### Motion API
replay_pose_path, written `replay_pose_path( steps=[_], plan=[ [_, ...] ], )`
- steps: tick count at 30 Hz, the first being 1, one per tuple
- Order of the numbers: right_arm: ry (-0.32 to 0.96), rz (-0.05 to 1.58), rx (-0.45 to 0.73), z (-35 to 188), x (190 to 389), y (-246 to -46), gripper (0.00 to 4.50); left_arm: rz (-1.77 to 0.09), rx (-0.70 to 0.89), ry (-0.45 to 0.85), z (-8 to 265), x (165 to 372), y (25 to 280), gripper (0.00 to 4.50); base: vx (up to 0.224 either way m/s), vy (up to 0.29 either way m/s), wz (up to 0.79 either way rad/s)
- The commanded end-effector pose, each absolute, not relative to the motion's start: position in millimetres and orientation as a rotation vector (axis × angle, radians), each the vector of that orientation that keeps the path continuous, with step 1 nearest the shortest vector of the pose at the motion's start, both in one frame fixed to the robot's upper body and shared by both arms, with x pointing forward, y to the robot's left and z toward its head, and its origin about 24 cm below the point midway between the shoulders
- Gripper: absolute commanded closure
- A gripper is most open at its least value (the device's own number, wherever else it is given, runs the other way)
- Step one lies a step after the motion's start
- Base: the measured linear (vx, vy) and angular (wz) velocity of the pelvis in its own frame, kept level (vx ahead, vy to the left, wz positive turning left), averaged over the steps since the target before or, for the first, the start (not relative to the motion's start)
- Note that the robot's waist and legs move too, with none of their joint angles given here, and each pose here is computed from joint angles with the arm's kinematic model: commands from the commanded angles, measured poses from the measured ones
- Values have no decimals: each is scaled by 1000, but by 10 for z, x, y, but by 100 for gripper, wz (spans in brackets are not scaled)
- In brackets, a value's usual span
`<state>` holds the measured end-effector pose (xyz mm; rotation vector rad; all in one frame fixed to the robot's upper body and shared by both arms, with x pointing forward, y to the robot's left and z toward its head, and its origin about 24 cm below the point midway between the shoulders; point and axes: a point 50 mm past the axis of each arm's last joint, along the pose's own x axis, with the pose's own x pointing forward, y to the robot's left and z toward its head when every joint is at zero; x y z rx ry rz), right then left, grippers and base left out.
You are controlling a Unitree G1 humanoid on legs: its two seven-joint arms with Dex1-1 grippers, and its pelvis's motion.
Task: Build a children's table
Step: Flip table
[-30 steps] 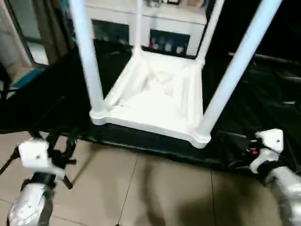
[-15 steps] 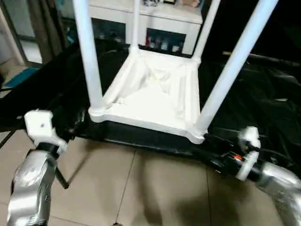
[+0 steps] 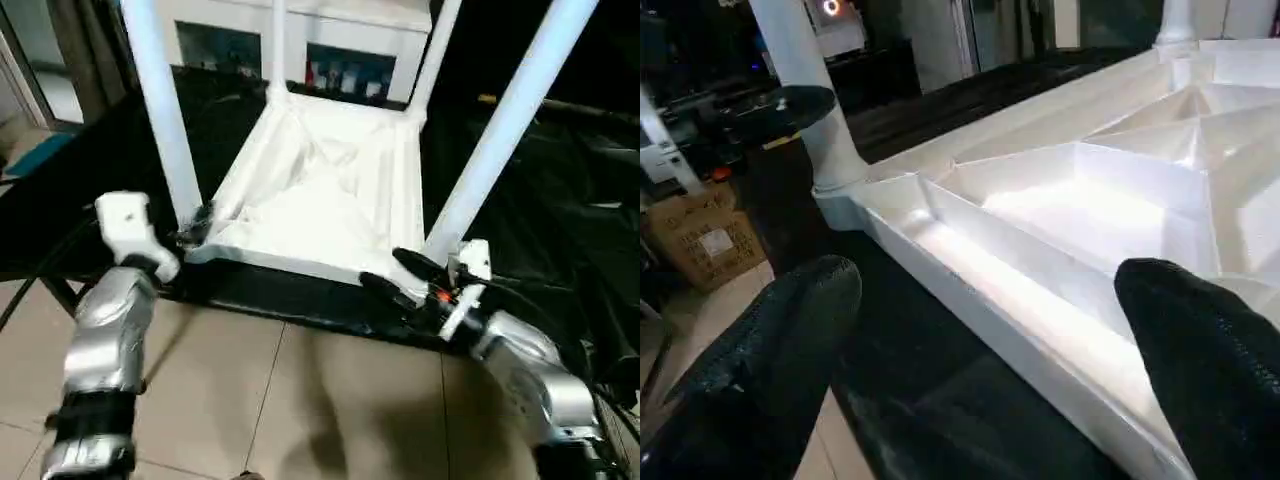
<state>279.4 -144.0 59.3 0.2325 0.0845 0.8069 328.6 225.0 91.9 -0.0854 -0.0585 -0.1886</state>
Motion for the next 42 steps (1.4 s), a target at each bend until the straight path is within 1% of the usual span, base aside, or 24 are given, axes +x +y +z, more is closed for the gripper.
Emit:
replay_pose_path(
  steps=[1,4,10,11,12,15,16,18,22,23,26,27,28,29,32,33,39,42],
  plan=[
    [86,793,198,586,2831,-1439,0,-233,-75,-57,936,3354,2186,4,0,0,0],
    [84,769,171,576,2860,-1430,0,-207,-39,-39,950,3443,2180,4,0,0,0],
    [92,721,161,546,2891,-1434,0,-137,-48,0,920,3493,2183,4,0,0,0],
    [93,722,159,538,2886,-1426,0,-128,-57,6,913,3489,2171,31,0,0,0],
    [93,722,158,532,2882,-1418,0,-122,-64,9,903,3485,2160,31,0,0,0],
    [92,725,153,520,2878,-1400,0,-115,-69,20,876,3482,2147,58,0,0,0],
    [91,723,150,516,2883,-1390,0,-112,-70,21,866,3488,2148,58,0,0,0],
    [87,722,153,516,2896,-1375,0,-115,-71,22,858,3497,2147,85,0,0,0],
    [84,736,157,526,2915,-1361,0,-131,-72,24,858,3509,2134,95,0,0,0],
    [85,744,155,525,2919,-1358,0,-137,-70,26,857,3511,2128,121,0,0,0],
    [84,754,151,528,2926,-1355,0,-155,-70,33,852,3513,2110,136,0,0,0],
    [83,755,151,530,2927,-1355,0,-157,-72,38,845,3512,2105,147,0,0,0],
    [81,756,150,531,2928,-1357,0,-157,-73,41,839,3510,2101,147,0,0,0],
    [82,769,145,528,2921,-1350,0,-159,-77,46,825,3508,2095,170,0,0,0],
    [89,796,143,512,2897,-1343,0,-179,-90,57,798,3507,2060,180,0,0,0],
    [89,796,143,511,2896,-1342,0,-179,-90,58,797,3508,2057,202,0,0,0],
    [92,827,141,504,2875,-1334,0,-197,-94,74,776,3522,2020,225,0,0,0],
    [108,888,146,498,2826,-1323,0,-212,-93,81,773,3535,2004,226,0,0,0]
  ],
)
